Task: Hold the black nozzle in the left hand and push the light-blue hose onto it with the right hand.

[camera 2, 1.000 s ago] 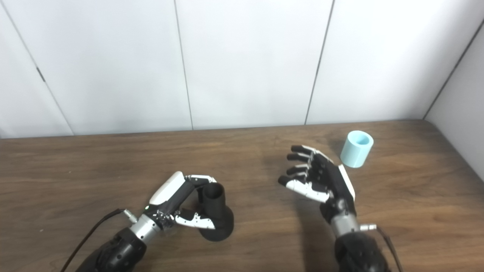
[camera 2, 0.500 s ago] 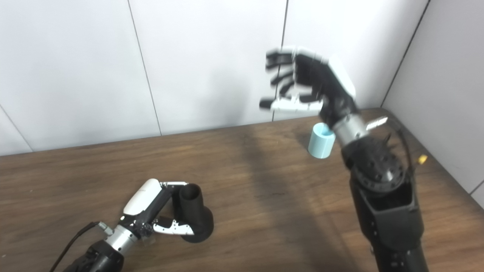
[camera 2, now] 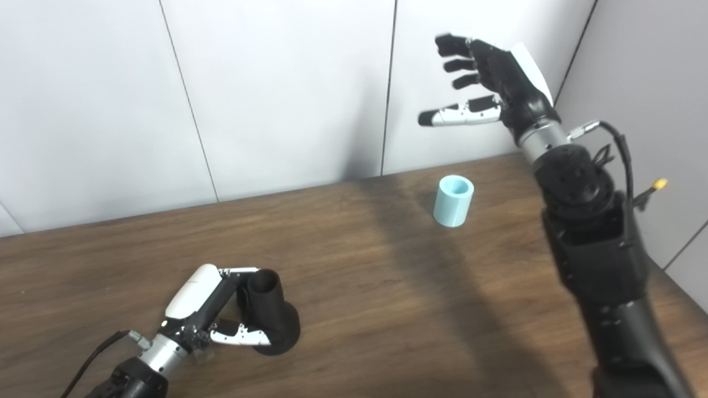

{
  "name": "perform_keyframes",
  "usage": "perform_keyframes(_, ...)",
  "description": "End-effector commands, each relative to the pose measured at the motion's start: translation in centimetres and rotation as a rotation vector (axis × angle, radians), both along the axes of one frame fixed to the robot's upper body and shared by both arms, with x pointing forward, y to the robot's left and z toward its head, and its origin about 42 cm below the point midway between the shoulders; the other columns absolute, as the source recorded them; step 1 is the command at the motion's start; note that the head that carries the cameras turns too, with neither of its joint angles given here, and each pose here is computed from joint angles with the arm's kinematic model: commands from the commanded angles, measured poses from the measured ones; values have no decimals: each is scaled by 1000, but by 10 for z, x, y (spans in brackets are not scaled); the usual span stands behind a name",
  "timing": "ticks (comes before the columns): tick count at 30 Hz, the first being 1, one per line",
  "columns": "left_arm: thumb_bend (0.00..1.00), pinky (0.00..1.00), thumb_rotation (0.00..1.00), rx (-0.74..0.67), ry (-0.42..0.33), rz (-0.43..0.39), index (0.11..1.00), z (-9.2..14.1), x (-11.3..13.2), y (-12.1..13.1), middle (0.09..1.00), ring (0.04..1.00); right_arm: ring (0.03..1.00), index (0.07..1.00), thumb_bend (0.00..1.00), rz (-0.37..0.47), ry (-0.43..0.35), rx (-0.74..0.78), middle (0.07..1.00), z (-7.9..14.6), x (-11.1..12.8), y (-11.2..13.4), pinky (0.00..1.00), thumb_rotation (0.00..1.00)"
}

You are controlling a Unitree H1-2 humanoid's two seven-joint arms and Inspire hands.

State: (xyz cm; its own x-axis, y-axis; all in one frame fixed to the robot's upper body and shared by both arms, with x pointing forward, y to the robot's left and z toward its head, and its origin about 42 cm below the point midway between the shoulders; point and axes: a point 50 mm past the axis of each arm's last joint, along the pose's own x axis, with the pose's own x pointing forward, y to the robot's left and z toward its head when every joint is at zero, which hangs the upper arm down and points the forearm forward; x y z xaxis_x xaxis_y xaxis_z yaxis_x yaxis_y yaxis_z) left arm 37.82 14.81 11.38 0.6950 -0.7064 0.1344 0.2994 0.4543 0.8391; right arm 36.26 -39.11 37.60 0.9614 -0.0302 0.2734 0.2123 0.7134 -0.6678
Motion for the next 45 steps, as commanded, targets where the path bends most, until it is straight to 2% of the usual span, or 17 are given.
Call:
perform_keyframes(1,505,420,0,284,226,60,496,-79,-38,49,473,430,851,849,879,1,27,-90,895,8,-2,-6,729,199)
perform_keyframes(3,505,422,0,286,223,57,496,-79,-38,50,469,435,879,874,885,-5,72,-110,924,0,-1,-10,750,219)
perform_keyframes(6,505,418,0,294,214,48,496,-79,-38,50,465,441,912,902,893,-20,134,-66,944,-18,4,-17,812,211)
perform_keyframes(10,505,417,0,297,206,42,494,-81,-37,52,468,443,954,944,910,-31,191,-30,975,-40,13,-22,857,250)
perform_keyframes(16,505,418,0,284,208,36,492,-81,-36,54,472,447,999,998,880,21,302,156,999,-73,27,-36,968,211)
perform_keyframes(21,505,408,0,281,224,42,496,-81,-37,55,465,449,1000,1000,914,-6,350,173,1000,-92,34,-44,951,249)
perform_keyframes(24,505,408,0,277,215,37,495,-81,-39,54,466,448,1000,1000,932,-36,357,187,1000,-99,35,-51,946,279)
perform_keyframes(30,505,398,0,272,216,33,498,-82,-40,56,462,440,1000,1000,888,-86,330,175,1000,-104,34,-60,960,244)
perform_keyframes(34,505,412,0,280,221,30,496,-84,-40,57,465,448,997,1000,912,-111,315,172,1000,-109,34,-66,943,269)
perform_keyframes(37,505,417,0,275,224,30,497,-85,-41,57,464,449,1000,1000,900,-118,309,183,1000,-113,34,-66,959,229)
perform_keyframes(41,505,405,0,279,221,30,496,-84,-41,58,464,438,977,1000,856,-118,300,239,1000,-120,32,-60,905,160)
perform_keyframes(45,505,406,0,276,224,37,497,-84,-42,60,463,438,978,1000,827,-119,320,246,1000,-131,35,-54,904,145)
